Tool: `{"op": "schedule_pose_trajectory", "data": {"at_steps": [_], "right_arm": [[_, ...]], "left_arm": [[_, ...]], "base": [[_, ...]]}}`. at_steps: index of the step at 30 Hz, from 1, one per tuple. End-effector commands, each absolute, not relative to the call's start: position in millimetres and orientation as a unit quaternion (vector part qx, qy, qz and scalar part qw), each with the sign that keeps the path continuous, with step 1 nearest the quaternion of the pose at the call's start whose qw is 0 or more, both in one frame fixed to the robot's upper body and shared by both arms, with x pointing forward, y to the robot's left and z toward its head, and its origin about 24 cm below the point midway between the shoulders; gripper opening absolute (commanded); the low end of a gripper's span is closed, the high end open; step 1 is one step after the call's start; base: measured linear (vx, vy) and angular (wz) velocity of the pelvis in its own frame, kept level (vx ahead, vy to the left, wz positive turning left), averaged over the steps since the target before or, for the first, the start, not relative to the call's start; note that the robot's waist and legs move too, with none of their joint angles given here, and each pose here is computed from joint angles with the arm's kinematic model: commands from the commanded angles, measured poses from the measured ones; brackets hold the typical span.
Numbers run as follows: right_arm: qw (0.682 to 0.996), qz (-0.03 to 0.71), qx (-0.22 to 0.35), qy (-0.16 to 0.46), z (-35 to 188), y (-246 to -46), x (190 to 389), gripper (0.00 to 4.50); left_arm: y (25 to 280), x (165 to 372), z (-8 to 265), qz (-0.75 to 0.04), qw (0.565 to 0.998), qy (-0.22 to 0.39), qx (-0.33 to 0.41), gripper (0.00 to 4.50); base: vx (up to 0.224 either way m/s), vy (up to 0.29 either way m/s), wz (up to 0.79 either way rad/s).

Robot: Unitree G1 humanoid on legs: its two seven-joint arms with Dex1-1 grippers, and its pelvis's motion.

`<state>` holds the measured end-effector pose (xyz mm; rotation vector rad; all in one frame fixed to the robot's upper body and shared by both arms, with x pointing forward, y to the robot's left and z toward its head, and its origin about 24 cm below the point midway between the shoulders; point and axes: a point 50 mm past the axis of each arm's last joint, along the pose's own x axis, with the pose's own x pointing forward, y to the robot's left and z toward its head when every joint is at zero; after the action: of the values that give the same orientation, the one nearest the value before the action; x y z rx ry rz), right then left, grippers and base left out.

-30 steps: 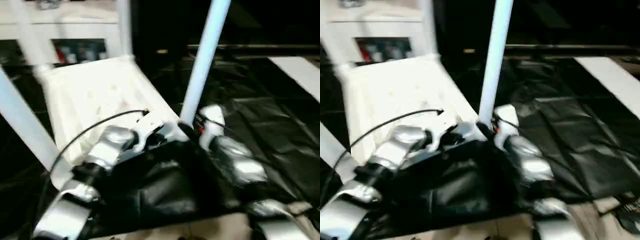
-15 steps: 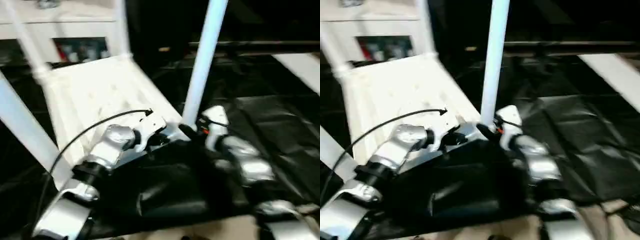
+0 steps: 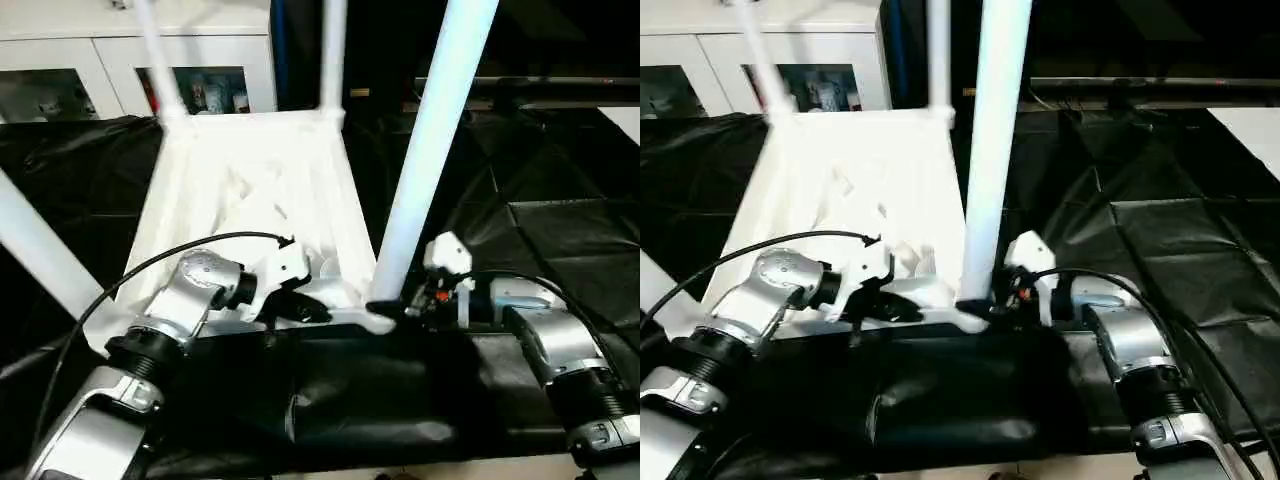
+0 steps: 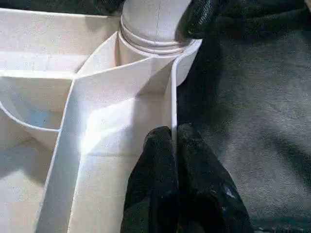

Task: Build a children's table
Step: Rotate leg to tighten

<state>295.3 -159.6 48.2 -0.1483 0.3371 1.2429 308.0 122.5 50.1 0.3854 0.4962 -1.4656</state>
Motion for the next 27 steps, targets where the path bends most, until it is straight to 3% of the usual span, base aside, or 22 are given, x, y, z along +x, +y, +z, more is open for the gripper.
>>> {"op": "schedule_pose_trajectory", "data": {"at_steps": [1, 10, 12, 14, 15, 21, 23, 27], "right_arm": [[0.79, 0.587, -0.075, 0.161, 51.0, -158.0, 296.8, 2.94], [0.8, 0.578, -0.04, 0.152, 49.5, -150.5, 299.2, 2.32], [0.834, 0.529, -0.01, 0.156, 40.2, -146.6, 301.3, 2.28], [0.845, 0.51, -0.004, 0.16, 36.7, -145.7, 302.5, 2.17], [0.876, 0.449, 0.002, 0.174, 24.3, -140.5, 305.9, 2.15], [0.921, 0.33, 0.023, 0.204, 5.5, -125.1, 313.3, 2.1], [0.942, 0.244, 0.043, 0.225, -1.8, -110.0, 320.8, 2.09], [0.95, 0.201, 0.067, 0.231, -1.1, -86.9, 326.4, 2.09]], "left_arm": [[123.9, 300.1, 43.3, -0.676, 0.673, 0.246, 0.17, 0.0], [124.9, 303.5, 45.1, -0.656, 0.695, 0.242, 0.168, 0.0], [121.5, 312.5, 44.9, -0.616, 0.733, 0.235, 0.167, 0.0], [120.2, 314.2, 44.9, -0.608, 0.741, 0.233, 0.165, 0.0], [114.5, 318.9, 44.0, -0.584, 0.762, 0.23, 0.161, 0.0], [99.5, 327.4, 39.9, -0.531, 0.8, 0.228, 0.164, 0.0], [81.4, 330.2, 36.8, -0.503, 0.82, 0.224, 0.156, 0.0], [61.3, 329.4, 34.5, -0.495, 0.826, 0.221, 0.159, 0.0]], "base": [[0.0, 0.0, 0.0], [0.0, 0.0, 0.0], [0.0, 0.0, 0.0], [0.0, 0.0, 0.0], [0.0, 0.0, 0.0], [0.0, 0.0, 0.0], [0.0, 0.0, 0.0], [0.0, 0.0, 0.0]]}}
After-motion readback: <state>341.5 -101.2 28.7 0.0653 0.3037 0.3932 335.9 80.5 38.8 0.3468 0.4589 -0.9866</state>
